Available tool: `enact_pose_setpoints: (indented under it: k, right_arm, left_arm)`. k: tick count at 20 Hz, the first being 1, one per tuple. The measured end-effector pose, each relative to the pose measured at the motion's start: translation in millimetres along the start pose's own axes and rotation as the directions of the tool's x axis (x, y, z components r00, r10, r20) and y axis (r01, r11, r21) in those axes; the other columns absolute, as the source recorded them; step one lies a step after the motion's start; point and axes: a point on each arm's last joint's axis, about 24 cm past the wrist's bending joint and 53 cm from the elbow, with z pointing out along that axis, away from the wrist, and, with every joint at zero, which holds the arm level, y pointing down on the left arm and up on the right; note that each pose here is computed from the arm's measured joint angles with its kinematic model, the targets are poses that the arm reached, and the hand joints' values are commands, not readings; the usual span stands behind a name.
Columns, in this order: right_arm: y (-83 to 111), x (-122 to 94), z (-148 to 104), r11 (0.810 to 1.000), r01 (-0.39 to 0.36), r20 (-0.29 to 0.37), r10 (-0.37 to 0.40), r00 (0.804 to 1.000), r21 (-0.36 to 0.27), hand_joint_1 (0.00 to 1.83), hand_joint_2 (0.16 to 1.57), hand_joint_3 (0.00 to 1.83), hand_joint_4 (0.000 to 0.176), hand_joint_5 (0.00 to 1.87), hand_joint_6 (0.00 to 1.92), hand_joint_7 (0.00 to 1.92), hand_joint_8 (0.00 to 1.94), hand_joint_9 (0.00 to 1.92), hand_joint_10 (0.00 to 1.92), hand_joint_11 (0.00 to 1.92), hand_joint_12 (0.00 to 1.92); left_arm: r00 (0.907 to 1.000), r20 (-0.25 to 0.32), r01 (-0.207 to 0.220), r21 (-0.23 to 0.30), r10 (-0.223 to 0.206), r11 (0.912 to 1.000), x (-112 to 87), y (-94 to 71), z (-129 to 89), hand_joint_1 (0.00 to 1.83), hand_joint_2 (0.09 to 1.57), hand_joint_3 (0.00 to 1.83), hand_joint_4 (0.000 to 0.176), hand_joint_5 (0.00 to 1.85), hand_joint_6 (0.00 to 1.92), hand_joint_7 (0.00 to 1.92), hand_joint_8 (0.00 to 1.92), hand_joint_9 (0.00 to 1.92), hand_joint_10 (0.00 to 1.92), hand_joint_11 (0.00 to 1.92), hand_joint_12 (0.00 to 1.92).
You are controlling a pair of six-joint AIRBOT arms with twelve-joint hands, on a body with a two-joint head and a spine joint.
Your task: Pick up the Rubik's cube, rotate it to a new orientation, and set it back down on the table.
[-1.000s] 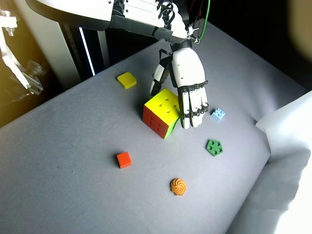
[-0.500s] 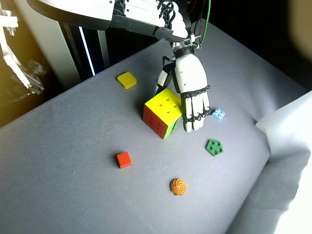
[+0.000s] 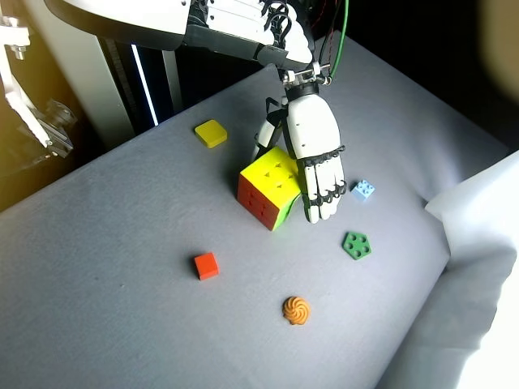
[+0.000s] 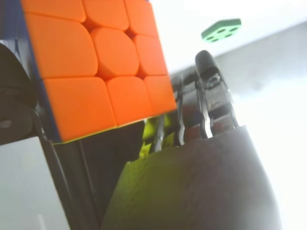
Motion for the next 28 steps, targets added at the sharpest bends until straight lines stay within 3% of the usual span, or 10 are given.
enact_pose_setpoints:
  k: [1, 4, 13, 16, 19, 23, 24, 25, 26, 28]
  right_arm:
    - [0.1, 0.1, 0.0, 1.000, 0.000, 0.000, 0.000, 1.000, 0.000, 0.00, 1.18, 0.00, 0.000, 0.00, 0.00, 0.00, 0.00, 0.00, 0.00, 0.00, 0.00]
    - [0.1, 0.2, 0.0, 1.000, 0.000, -0.001, 0.000, 1.000, 0.000, 0.00, 1.18, 0.00, 0.000, 0.00, 0.00, 0.00, 0.00, 0.00, 0.00, 0.00, 0.00]
    - [-8.0, -7.2, -0.2, 0.999, -0.004, 0.031, 0.003, 1.000, 0.034, 0.00, 1.19, 0.00, 0.000, 0.00, 0.00, 0.00, 0.00, 0.00, 0.00, 0.00, 0.00]
    - [-15.0, -13.6, -0.8, 0.998, -0.007, 0.058, 0.003, 0.998, 0.063, 0.00, 1.18, 0.00, 0.000, 0.00, 0.00, 0.00, 0.00, 0.00, 0.00, 0.00, 0.00]
    - [-21.3, -19.6, -1.8, 0.996, -0.021, 0.084, 0.014, 0.996, 0.088, 0.02, 1.19, 0.00, 0.000, 0.02, 0.01, 0.00, 0.00, 0.00, 0.00, 0.00, 0.00]
    - [-23.1, -21.4, -2.1, 0.995, -0.043, 0.094, 0.034, 0.995, 0.094, 0.07, 1.18, 0.00, 0.000, 0.06, 0.02, 0.06, 0.02, 0.00, 0.00, 0.00, 0.00]
    - [-24.2, -22.4, -2.2, 0.994, -0.044, 0.099, 0.034, 0.995, 0.098, 0.01, 1.18, 0.00, 0.000, 0.01, 0.00, 0.01, 0.00, 0.00, 0.00, 0.00, 0.00]
    - [-26.0, -23.9, -2.7, 0.993, -0.046, 0.105, 0.035, 0.994, 0.104, 0.02, 1.19, 0.00, 0.000, 0.00, 0.00, 0.00, 0.00, 0.00, 0.00, 0.00, 0.00]
    - [-27.5, -24.6, -3.2, 0.993, -0.047, 0.107, 0.036, 0.994, 0.108, 0.03, 1.19, 0.00, 0.000, 0.01, 0.00, 0.00, 0.00, 0.00, 0.00, 0.00, 0.00]
    - [-33.6, -27.5, -5.8, 0.992, -0.050, 0.111, 0.037, 0.993, 0.117, 0.05, 1.19, 0.00, 0.000, 0.00, 0.00, 0.00, 0.00, 0.00, 0.00, 0.00, 0.00]
  left_arm:
    - [1.0000, -0.002, 0.000, -0.001, 0.000, 1.0000, 1.2, 0.3, 0.0, 1.20, 0.76, 0.00, 0.000, 0.18, 0.01, 0.12, 0.01, 0.10, 0.02, 0.00, 0.75]
    - [1.0000, 0.000, -0.006, 0.001, 0.006, 1.0000, 2.1, 0.7, 0.7, 1.18, 0.77, 0.00, 0.011, 0.20, 0.01, 0.12, 0.01, 0.09, 0.01, 0.00, 0.64]
    - [1.0000, 0.002, -0.007, 0.001, 0.007, 1.0000, 2.8, -0.1, 0.8, 1.13, 0.78, 0.01, 0.000, 0.23, 0.01, 0.17, 0.01, 0.13, 0.01, 0.00, 0.75]
    - [1.0000, 0.004, -0.009, 0.003, 0.009, 1.0000, 2.4, -0.5, 0.8, 1.23, 0.83, 0.02, 0.000, 0.52, 0.04, 0.56, 0.04, 0.52, 0.09, 0.09, 1.23]
    - [0.9998, 0.008, -0.015, 0.010, 0.015, 0.9998, 1.9, -2.6, -0.2, 1.22, 0.86, 0.01, 0.000, 0.84, 0.05, 0.94, 0.05, 0.91, 0.10, 0.49, 0.98]
    - [0.9998, 0.014, -0.016, 0.009, 0.016, 0.9998, 0.7, -2.5, -0.4, 1.21, 0.94, 0.01, 0.000, 0.74, 0.00, 0.80, 0.00, 0.80, 0.03, 0.39, 1.06]
    - [0.9997, 0.016, -0.018, 0.012, 0.018, 0.9998, 0.3, -3.2, -0.5, 1.34, 1.01, 0.01, 0.000, 0.94, 0.04, 1.06, 0.60, 1.05, 0.13, 0.67, 1.13]
    - [0.9997, 0.018, -0.018, 0.015, 0.018, 0.9997, 0.0, -4.1, -0.6, 1.38, 1.09, 0.00, 0.000, 0.87, 0.78, 1.04, 0.82, 1.04, 0.91, 0.85, 1.17]
    - [0.9996, 0.018, -0.021, 0.018, 0.021, 0.9996, 0.4, -4.7, -1.0, 1.37, 1.13, 0.00, 0.000, 0.79, 1.02, 0.97, 0.98, 0.96, 1.19, 0.83, 1.26]
    - [0.9997, 0.015, -0.020, 0.025, 0.019, 0.9995, 1.8, -6.5, -1.9, 1.37, 1.15, 0.00, 0.000, 0.86, 0.87, 0.90, 1.17, 0.84, 1.45, 0.77, 1.55]
